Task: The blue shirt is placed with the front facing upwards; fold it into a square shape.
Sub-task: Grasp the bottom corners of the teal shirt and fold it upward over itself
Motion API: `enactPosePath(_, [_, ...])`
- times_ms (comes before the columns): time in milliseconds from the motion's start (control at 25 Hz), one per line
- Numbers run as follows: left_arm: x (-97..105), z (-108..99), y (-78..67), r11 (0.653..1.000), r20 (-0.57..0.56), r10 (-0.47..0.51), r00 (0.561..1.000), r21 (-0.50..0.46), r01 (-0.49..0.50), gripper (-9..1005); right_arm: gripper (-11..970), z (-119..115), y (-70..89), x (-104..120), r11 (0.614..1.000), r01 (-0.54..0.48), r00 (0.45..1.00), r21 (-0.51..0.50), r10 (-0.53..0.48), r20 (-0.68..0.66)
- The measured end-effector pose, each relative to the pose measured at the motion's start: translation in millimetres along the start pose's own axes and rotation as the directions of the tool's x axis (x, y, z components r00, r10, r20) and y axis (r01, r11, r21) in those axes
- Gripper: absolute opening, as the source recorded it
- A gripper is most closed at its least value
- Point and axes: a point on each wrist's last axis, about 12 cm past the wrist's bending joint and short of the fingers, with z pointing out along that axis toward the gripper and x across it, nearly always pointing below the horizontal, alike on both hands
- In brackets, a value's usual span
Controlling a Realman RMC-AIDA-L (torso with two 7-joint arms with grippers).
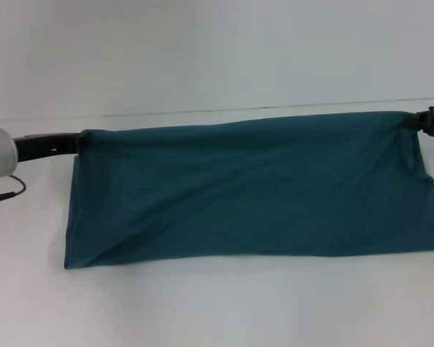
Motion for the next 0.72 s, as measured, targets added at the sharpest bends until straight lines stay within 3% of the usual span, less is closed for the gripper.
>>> enactPosePath(360, [5, 17, -11.9, 0.987, 0.028, 0.145, 0.989, -0.078, -0.143, 164, 107, 18, 9.2, 0, 0.994, 0.069, 0.996, 0.083, -0.074, 0.051])
enactPosePath(600, [4, 19, -14.0, 0.981, 0.036, 0.174, 0.984, -0.097, -0.170, 193, 324, 24, 15.0, 1, 0.986, 0.131, 0.989, 0.100, -0.137, 0.061])
enactPosePath(720, [4, 9, -9.4, 0.985, 0.041, 0.155, 0.987, -0.089, -0.151, 208, 388, 23, 21.5, 2, 0.972, 0.225, 0.972, 0.068, -0.228, 0.056])
